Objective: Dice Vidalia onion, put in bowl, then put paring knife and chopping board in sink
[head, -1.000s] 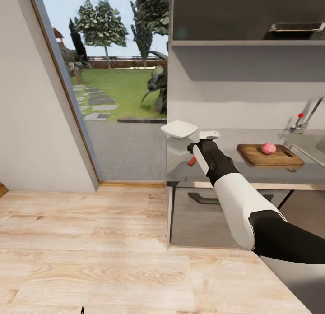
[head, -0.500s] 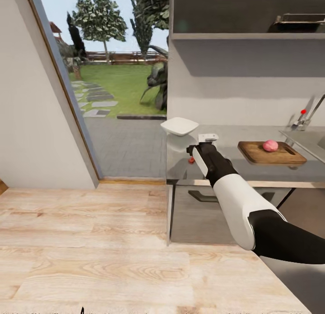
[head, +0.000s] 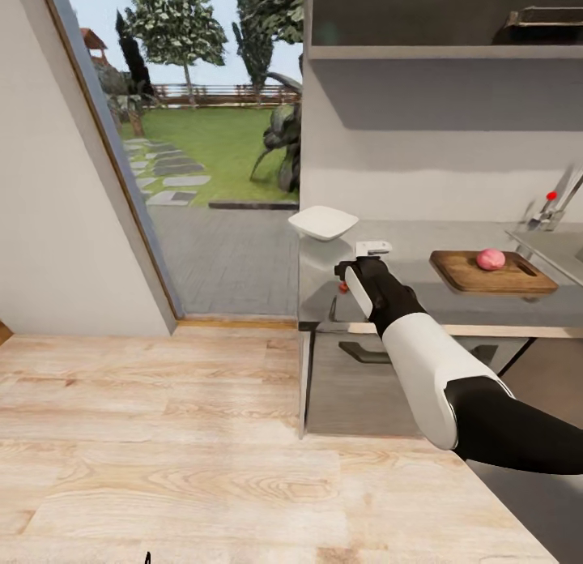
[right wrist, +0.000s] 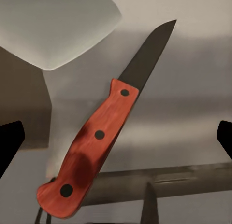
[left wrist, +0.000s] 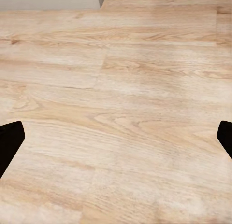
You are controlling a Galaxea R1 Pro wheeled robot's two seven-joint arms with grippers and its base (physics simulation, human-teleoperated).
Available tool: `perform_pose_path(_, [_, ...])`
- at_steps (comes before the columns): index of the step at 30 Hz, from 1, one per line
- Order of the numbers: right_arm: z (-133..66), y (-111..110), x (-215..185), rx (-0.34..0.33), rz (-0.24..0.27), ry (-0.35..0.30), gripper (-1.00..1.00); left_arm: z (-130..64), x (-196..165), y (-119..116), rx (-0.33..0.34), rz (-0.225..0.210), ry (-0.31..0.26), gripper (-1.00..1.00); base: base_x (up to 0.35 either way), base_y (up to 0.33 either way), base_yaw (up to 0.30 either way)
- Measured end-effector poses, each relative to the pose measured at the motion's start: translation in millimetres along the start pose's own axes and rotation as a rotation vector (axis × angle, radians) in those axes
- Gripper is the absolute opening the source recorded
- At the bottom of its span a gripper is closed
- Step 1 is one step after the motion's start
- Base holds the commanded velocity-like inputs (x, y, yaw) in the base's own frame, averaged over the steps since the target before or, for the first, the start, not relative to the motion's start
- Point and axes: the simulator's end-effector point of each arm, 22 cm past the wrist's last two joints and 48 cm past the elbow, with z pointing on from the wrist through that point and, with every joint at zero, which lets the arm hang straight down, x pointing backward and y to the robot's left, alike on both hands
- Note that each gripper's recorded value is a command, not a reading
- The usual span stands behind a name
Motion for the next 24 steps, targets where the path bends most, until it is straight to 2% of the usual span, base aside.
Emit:
perform_pose_path(15, [11.4, 2.5, 13.8, -0.001, -0.004, 0.021, 1.0, -1.9, 8.6, 0.4, 0.001, 0.007, 0.021, 1.0, 0.002, 0.0, 0.0])
perform_pose_path(24, [14.7, 3.4, 18.8, -0.002, -0.006, 0.029, 1.0, -2.7, 11.3, 0.5, 0.001, 0.009, 0.027, 1.0, 0.139, 0.0, 0.0])
